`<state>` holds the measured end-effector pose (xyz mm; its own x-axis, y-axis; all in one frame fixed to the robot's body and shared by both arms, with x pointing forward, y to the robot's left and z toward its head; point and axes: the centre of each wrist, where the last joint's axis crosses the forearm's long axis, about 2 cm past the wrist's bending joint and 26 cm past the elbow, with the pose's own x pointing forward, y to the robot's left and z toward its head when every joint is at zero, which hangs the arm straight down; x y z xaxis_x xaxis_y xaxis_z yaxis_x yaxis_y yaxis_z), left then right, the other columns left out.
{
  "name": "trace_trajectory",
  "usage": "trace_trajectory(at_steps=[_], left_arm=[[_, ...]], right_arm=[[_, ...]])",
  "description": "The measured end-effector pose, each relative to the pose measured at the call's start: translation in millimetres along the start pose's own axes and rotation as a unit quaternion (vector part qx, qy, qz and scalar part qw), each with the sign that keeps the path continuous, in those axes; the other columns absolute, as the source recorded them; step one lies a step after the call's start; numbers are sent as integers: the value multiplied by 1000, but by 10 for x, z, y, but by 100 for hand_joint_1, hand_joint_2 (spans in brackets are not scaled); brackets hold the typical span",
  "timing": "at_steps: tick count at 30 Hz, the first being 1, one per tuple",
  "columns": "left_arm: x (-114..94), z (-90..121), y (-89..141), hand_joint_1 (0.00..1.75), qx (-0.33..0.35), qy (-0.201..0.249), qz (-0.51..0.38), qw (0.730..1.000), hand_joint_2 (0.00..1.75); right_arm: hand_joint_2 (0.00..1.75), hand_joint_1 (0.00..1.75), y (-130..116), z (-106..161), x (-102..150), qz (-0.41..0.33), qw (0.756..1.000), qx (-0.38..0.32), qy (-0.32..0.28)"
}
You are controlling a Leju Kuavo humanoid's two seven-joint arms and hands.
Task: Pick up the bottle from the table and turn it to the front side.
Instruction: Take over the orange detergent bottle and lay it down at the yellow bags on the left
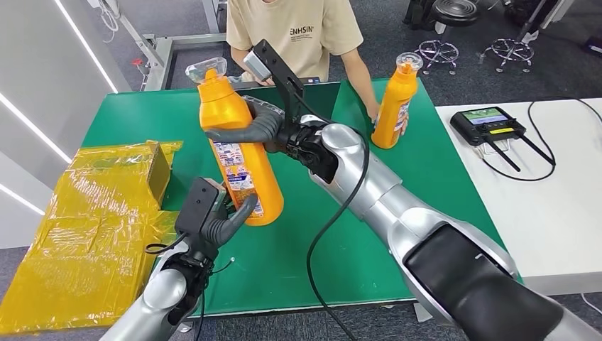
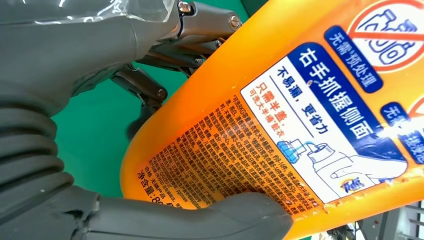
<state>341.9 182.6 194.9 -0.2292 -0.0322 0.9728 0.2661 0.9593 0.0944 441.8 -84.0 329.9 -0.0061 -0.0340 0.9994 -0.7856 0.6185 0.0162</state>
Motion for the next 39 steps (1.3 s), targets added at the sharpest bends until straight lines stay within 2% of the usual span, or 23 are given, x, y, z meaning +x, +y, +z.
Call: trace_trajectory(at_steps=[1,2,3,5,6,7,11,16,20,24,27,30,31,33,34,35,37,39], left_arm=[[2,-6,-4,175,0,0,1,1000,175],[4,-12,-6,175,0,-1,2,1000,175],[4,-18,-8,175,0,-1,3,1000,175],[1,-26,-7,175,1,-2,5,1000,175],[-4,-27,-4,175,3,-2,6,1000,175],[-10,-27,0,175,5,-3,6,1000,175],[-53,-2,56,175,17,-6,3,1000,175],[-236,173,281,175,57,2,5,998,175],[-403,380,578,175,103,14,-6,995,175],[-507,640,905,175,151,25,-19,988,175],[-538,886,1121,175,185,29,-31,982,175],[-556,1225,1338,173,223,38,-51,973,175],[-556,1344,1411,144,237,43,-57,969,175],[-540,1578,1566,57,262,54,-67,961,175],[-529,1679,1626,15,272,59,-71,958,131],[-517,1771,1681,0,279,66,-75,955,87],[-497,1921,1781,0,290,84,-84,950,0],[-485,2034,1883,0,297,106,-95,944,0]], right_arm=[[175,175,-10,6,-1,0,1000,-1,-1],[175,146,-20,12,-1,1,1000,-3,-2],[175,102,-30,19,-2,2,1000,-4,-3],[87,15,-47,34,0,5,1000,-6,-5],[44,0,-59,45,2,8,1000,-6,-7],[0,0,-75,62,4,12,1000,-4,-8],[0,0,-206,186,3,29,999,2,-17],[0,0,-565,604,-48,94,991,-70,-59],[0,0,-907,1128,-68,138,978,-127,-94],[0,0,-1169,1773,-127,167,961,-182,-122],[0,0,-1189,2303,-329,193,948,-219,-124],[0,0,-1021,2924,-633,229,931,-264,-107],[0,0,-933,3113,-719,238,926,-276,-99],[0,0,-754,3464,-833,250,917,-297,-87],[0,0,-676,3612,-870,250,915,-306,-82],[0,0,-605,3746,-898,249,913,-315,-78],[0,0,-500,3958,-923,243,910,-327,-71],[0,0,-446,4084,-934,237,910,-333,-67]])
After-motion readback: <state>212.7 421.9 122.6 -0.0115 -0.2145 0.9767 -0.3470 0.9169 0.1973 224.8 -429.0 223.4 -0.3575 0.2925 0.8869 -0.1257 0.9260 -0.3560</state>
